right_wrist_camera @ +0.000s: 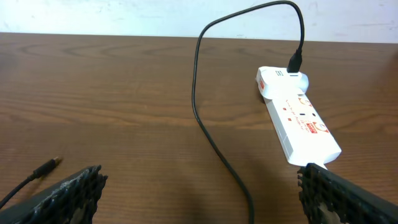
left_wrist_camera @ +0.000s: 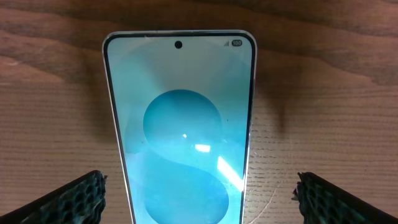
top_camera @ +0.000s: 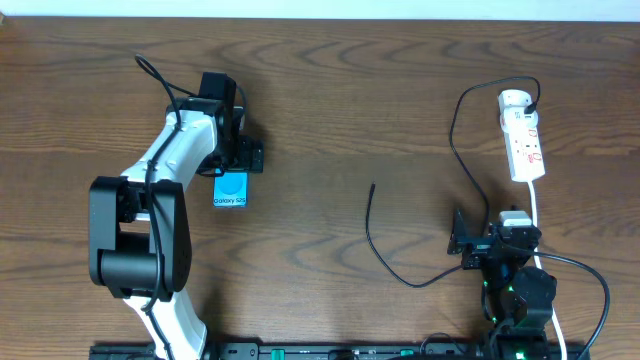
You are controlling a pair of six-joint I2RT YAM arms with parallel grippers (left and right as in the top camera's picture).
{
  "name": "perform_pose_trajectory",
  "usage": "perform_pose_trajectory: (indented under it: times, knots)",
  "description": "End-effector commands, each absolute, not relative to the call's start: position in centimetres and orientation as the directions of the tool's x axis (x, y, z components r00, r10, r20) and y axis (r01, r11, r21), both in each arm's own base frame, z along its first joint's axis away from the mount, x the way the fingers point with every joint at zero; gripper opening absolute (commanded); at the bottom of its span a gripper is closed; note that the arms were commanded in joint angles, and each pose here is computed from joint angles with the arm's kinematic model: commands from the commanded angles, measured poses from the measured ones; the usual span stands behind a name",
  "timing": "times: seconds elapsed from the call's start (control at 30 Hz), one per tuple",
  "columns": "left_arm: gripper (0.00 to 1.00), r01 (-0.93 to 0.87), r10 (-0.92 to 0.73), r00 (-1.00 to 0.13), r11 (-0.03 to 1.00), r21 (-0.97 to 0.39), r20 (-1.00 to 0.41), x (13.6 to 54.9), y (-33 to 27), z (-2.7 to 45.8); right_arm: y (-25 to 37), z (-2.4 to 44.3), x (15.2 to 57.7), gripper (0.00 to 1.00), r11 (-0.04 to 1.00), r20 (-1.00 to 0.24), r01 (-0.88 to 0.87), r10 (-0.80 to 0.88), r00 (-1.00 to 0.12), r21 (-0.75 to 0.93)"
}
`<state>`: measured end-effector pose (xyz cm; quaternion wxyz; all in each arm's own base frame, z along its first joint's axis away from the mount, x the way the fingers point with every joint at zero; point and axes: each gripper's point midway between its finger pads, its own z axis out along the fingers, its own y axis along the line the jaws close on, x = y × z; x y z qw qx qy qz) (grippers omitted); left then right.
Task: Plug charger to phone and switch on socket
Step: 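Lower the left gripper onto the phone's top edge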
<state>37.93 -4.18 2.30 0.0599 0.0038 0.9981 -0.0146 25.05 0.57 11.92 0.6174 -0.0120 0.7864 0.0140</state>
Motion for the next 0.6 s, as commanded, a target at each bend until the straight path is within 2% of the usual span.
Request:
perform_pose_trajectory:
  times: [0.0, 0.57]
  knots:
    - [0.98, 0.008, 0.007, -0.995, 1.0, -0.013, -0.096, 37.28, -3.83, 1.31, 0.81, 11.8, 25.01, 0.99, 0.999, -0.97, -0.04, 0.009, -0.242, 0.019]
    - [0.98, 0.006, 0.007, -0.994, 1.0, 0.008, -0.112, 37.28, -3.45, 0.5, 0.81, 11.8, 25.01, 0.99, 0.999, -0.97, -0.04, 0.009, -0.242, 0.019]
